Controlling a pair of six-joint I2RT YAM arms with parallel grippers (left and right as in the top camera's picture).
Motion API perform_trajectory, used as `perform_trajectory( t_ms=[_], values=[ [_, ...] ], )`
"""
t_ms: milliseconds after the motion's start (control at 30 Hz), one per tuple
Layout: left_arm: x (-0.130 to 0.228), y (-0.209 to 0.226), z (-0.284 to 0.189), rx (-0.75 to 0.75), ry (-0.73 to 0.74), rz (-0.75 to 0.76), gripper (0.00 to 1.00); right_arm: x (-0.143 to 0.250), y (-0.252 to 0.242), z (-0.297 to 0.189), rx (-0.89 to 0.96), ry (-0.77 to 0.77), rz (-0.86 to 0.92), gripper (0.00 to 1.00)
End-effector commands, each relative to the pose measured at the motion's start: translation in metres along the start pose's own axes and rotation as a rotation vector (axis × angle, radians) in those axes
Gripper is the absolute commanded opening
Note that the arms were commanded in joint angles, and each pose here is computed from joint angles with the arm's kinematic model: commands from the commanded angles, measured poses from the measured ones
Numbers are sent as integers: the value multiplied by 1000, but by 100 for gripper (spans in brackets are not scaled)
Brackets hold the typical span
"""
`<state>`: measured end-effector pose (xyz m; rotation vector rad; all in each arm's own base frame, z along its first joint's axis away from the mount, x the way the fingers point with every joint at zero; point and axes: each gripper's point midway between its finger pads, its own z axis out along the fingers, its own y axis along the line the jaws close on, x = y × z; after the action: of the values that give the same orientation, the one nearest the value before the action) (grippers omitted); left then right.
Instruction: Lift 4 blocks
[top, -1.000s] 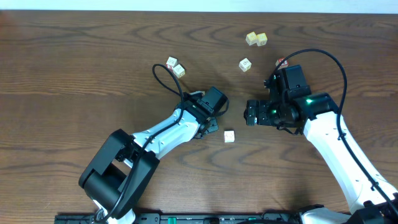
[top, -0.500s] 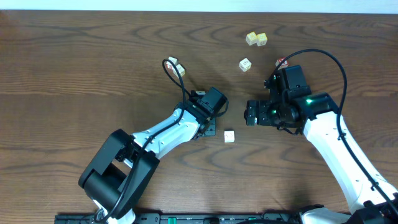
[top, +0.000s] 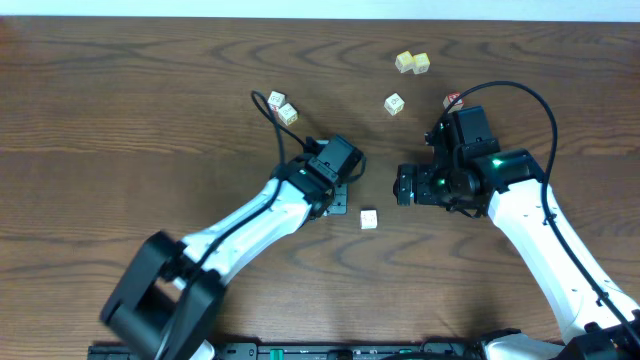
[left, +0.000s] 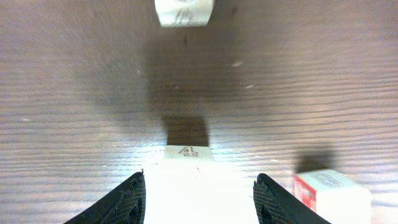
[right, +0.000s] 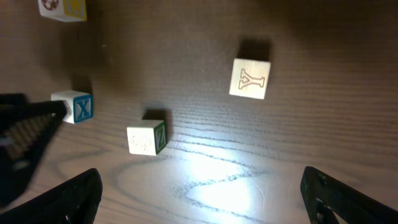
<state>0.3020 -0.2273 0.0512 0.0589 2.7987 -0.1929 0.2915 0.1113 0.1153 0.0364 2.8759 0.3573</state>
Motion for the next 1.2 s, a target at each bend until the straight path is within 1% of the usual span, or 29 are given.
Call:
perform_trajectory(
  t_ms=[0,33,67,200,233,267,400,500,533,633,700,833,867,900,967,1067,1100,1167],
  values=[
    [-20,5,-33,27,-79,-63,56,2,12,-3,-53,23,-3,99],
    [-23,10,-41,30,-91,-93,56,5,16,-2,-76,41,-1,99],
    [-32,21,-59,54,-113,-145,56,11,18,-1,-89,81,6,99],
    [-48,54,-91,89,-155,-255,58,24,18,8,-55,188,-20,99],
    [-54,76,-103,74,-177,-312,62,28,17,14,-12,244,-36,99],
    [-55,89,-108,61,-185,-343,64,28,17,18,11,264,-46,99],
    [-50,140,-121,-13,-178,-472,73,26,33,42,33,305,-86,99],
    [-38,169,-121,-71,-134,-551,74,27,40,62,58,313,-66,99],
    [-29,183,-121,-104,-100,-591,75,30,46,73,64,322,-65,99],
    [-20,196,-122,-131,-72,-630,75,34,58,87,63,325,-104,99],
    [-19,199,-123,-136,-71,-642,75,38,63,95,76,325,-131,96],
    [-20,200,-123,-136,-71,-643,75,45,58,107,176,322,-122,90],
    [-20,200,-123,-136,-71,-643,75,46,57,108,189,318,-121,88],
    [-19,200,-123,-137,-70,-643,75,46,56,110,207,313,-117,84],
    [-19,200,-123,-137,-71,-643,75,45,57,111,213,302,-97,59],
    [-19,200,-123,-137,-71,-643,75,45,56,112,221,303,-92,57],
    [-19,200,-123,-136,-71,-643,75,45,55,112,226,300,-91,54],
    [-19,200,-123,-137,-71,-643,75,44,54,113,233,292,-84,40]
  ],
)
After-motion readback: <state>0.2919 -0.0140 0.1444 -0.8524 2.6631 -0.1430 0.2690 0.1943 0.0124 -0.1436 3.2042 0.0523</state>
